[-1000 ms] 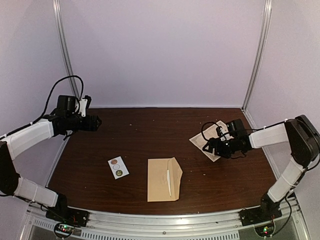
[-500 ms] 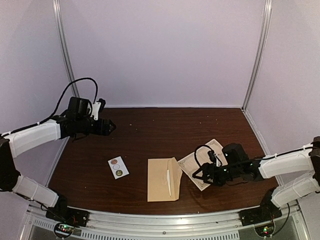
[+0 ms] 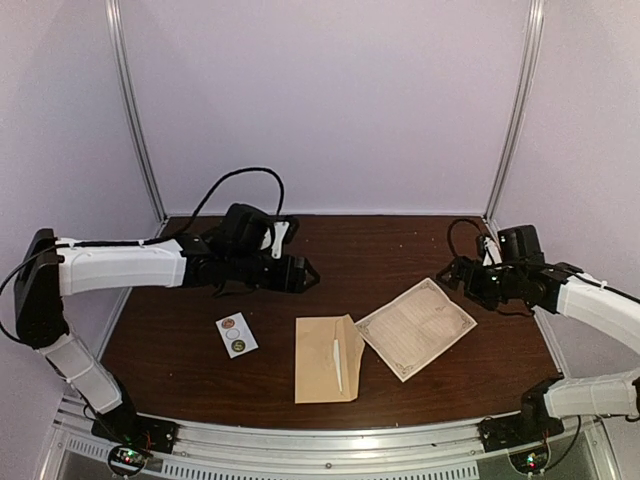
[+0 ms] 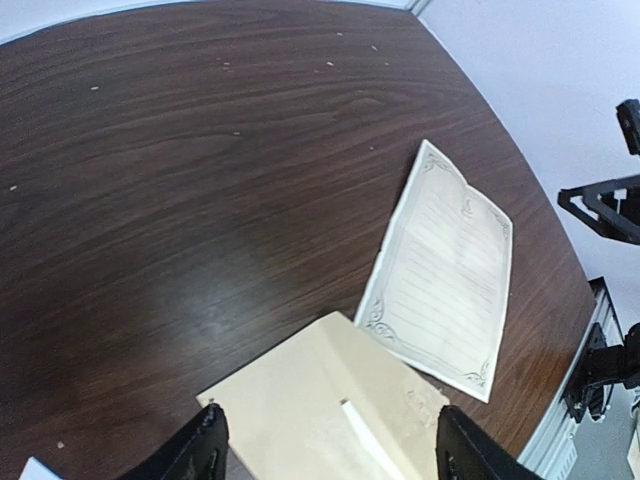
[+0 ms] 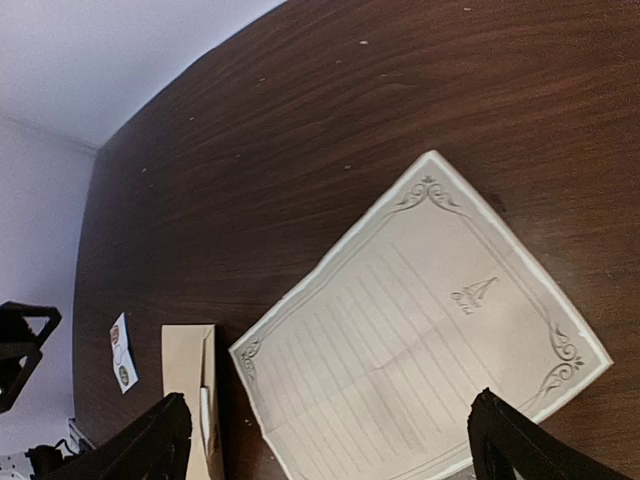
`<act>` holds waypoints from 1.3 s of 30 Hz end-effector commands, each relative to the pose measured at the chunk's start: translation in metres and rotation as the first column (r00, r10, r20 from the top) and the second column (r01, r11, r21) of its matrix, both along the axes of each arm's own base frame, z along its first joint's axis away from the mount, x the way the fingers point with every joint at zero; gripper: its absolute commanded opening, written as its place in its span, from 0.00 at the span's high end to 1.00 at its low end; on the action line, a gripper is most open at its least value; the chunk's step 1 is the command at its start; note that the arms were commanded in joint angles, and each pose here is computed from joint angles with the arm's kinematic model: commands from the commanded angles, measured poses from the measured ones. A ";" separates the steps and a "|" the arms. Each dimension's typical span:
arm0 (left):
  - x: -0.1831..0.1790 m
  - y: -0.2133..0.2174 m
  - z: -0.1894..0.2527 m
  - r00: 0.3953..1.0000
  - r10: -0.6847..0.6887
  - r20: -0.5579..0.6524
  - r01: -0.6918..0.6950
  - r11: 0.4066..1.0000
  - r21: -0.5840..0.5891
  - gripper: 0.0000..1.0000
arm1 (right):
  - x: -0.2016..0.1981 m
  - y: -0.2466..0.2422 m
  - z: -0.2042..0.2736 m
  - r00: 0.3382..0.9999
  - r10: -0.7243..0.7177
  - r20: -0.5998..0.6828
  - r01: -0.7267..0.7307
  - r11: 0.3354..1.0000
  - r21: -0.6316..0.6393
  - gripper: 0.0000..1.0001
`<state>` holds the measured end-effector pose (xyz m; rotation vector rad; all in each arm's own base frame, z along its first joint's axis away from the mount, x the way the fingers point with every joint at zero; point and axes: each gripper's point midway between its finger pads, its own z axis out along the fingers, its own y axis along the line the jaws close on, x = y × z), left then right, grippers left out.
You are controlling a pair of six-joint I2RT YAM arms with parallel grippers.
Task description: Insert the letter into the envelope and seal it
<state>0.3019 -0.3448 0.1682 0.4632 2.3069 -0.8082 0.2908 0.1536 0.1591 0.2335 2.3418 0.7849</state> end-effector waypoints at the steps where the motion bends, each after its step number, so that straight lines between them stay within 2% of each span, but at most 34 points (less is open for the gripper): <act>1: -0.003 -0.052 0.009 1.000 -0.022 -0.007 0.022 0.998 -0.066 0.29 | -0.003 -0.046 -0.037 0.996 -0.019 -0.084 0.009 0.993 -0.115 0.03; 5: -0.013 -0.086 0.000 0.997 -0.056 -0.047 0.052 0.996 -0.077 0.36 | 0.009 -0.073 -0.044 0.997 -0.041 -0.071 0.034 0.995 -0.097 0.03; 9: -0.027 -0.117 -0.013 0.991 -0.105 -0.085 0.098 0.992 -0.085 0.39 | 0.025 -0.093 -0.053 0.996 -0.042 -0.078 0.035 0.996 -0.084 0.04; 16: -0.047 -0.161 -0.039 0.968 -0.197 -0.152 0.184 0.978 -0.098 0.46 | 0.064 -0.103 -0.055 0.999 0.000 -0.055 -0.002 0.999 -0.042 0.09; 22: -0.051 -0.173 -0.060 0.951 -0.233 -0.202 0.215 0.971 -0.108 0.49 | 0.092 -0.095 -0.059 0.998 0.038 -0.052 -0.037 0.999 0.017 0.15; 27: -0.058 -0.178 -0.081 0.931 -0.272 -0.243 0.255 0.962 -0.101 0.51 | 0.107 -0.086 -0.079 0.988 0.111 -0.106 -0.103 0.992 0.072 0.27; 32: -0.062 -0.185 -0.091 0.915 -0.327 -0.236 0.312 0.945 -0.100 0.51 | 0.121 -0.075 -0.086 0.980 0.160 -0.116 -0.148 0.983 0.106 0.35; 39: -0.063 -0.192 -0.111 0.899 -0.360 -0.251 0.350 0.933 -0.085 0.51 | 0.123 -0.055 -0.107 0.953 0.246 -0.176 -0.223 0.964 0.142 0.35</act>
